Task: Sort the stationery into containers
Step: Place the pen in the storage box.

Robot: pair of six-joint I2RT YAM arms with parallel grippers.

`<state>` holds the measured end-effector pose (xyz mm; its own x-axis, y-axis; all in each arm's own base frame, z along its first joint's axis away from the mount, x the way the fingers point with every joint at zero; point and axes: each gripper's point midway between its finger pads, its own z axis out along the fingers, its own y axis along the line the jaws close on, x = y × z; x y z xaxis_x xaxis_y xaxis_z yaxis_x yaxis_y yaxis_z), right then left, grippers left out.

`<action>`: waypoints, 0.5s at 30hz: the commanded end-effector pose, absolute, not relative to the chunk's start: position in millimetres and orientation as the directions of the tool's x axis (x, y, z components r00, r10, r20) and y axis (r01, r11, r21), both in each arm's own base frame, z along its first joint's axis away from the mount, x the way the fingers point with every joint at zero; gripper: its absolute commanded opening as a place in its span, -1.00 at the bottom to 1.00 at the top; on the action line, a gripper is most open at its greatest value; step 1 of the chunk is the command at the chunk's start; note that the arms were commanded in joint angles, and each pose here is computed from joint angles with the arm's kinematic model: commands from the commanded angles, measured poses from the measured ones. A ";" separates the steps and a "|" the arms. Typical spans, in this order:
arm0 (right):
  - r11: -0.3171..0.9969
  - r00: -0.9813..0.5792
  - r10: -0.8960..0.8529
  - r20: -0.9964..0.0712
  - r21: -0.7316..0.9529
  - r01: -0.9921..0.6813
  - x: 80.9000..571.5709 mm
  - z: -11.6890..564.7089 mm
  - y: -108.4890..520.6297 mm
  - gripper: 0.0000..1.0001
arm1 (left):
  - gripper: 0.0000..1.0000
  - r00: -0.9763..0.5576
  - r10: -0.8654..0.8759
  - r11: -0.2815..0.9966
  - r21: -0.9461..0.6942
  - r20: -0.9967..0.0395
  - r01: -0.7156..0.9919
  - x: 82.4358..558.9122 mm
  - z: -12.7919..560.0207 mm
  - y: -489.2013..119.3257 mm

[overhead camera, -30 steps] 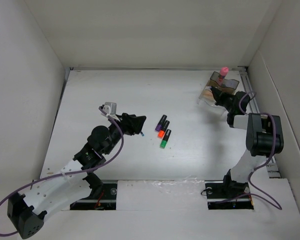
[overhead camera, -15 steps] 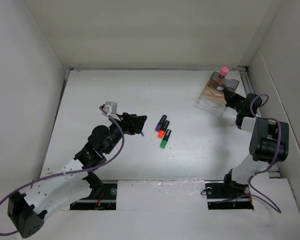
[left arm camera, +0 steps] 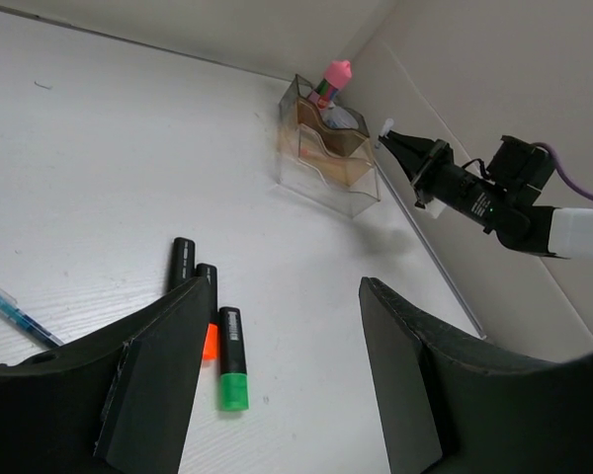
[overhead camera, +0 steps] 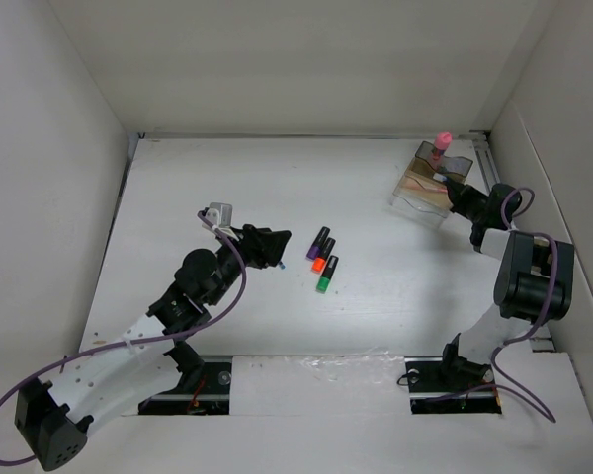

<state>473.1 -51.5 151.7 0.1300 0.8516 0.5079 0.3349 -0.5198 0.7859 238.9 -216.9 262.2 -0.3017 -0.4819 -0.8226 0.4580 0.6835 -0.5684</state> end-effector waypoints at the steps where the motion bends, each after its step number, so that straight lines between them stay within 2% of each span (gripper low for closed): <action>1: -0.565 0.155 0.824 0.545 0.769 0.299 481.3 167.3 -61.3 -0.97 | 0.17 -0.272 -0.520 0.652 -0.582 -0.810 0.486 236.7 277.9 -216.6; 6: -0.568 0.163 0.821 0.548 0.750 0.340 486.8 148.6 -60.5 -0.95 | 0.17 -0.268 -0.522 0.656 -0.582 -0.809 0.480 237.8 277.9 -215.3; 15: -0.568 0.163 0.822 0.546 0.757 0.325 496.3 152.8 -68.4 -0.88 | 0.17 -0.268 -0.522 0.656 -0.582 -0.809 0.480 238.9 277.4 -216.5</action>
